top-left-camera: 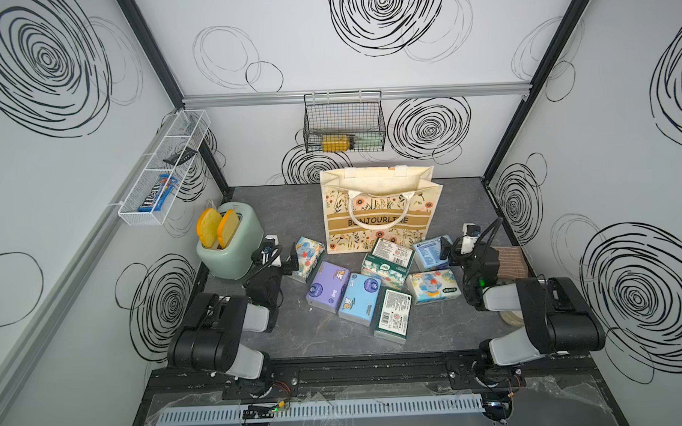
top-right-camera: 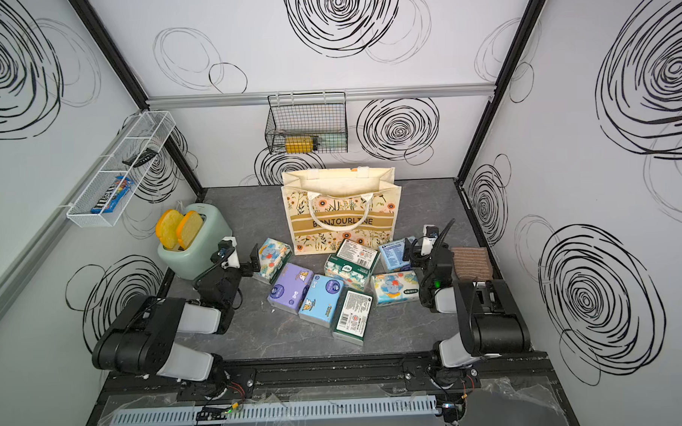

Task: Put tissues into the canvas bag
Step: Pick up the pack of facial tissues from the center of the board.

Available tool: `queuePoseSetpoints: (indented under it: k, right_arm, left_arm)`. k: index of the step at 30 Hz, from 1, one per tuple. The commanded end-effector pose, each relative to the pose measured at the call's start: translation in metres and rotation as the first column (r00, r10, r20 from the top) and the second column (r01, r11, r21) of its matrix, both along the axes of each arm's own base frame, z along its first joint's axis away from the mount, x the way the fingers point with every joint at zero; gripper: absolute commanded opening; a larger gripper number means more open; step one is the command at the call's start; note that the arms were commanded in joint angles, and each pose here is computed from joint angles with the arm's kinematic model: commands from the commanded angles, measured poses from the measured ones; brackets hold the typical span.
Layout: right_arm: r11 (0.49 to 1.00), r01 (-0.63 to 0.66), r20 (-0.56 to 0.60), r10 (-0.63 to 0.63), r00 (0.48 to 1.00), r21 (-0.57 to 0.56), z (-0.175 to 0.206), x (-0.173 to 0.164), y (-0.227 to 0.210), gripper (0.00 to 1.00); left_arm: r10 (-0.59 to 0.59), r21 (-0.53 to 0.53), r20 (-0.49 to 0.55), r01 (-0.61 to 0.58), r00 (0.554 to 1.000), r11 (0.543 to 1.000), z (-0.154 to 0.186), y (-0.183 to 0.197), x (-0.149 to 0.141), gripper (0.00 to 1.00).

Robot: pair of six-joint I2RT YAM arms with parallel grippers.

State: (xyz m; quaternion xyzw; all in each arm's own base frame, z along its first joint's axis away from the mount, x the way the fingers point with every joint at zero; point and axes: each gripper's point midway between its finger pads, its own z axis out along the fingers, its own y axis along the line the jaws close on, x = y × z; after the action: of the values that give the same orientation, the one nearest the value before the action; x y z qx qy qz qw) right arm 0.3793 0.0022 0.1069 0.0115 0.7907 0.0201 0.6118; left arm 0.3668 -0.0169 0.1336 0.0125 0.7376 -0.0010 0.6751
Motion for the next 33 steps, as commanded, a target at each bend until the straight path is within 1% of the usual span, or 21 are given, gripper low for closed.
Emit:
queuePoseSetpoints:
  k: [1, 5, 33]
  right_arm:
    - [1.0, -0.004, 0.017, 0.004, 1.0, -0.013, 0.0052, -0.0006, 0.001, 0.97]
    - [1.0, -0.01, 0.017, 0.011, 1.0, -0.011, 0.0055, 0.0002, 0.0015, 0.97]
    - [1.0, -0.019, 0.02, 0.019, 1.0, -0.003, 0.0067, 0.0011, 0.001, 0.97]
  left_arm:
    - [0.007, 0.0, 0.069, -0.007, 0.998, 1.0, 0.0181, 0.0029, 0.0, 0.96]
    - [0.005, -0.016, 0.065, -0.004, 0.998, 1.0, 0.0175, 0.0055, 0.0012, 0.96]
    - [-0.005, -0.026, 0.066, 0.007, 0.998, 1.0, 0.0179, 0.0065, 0.0017, 0.96]
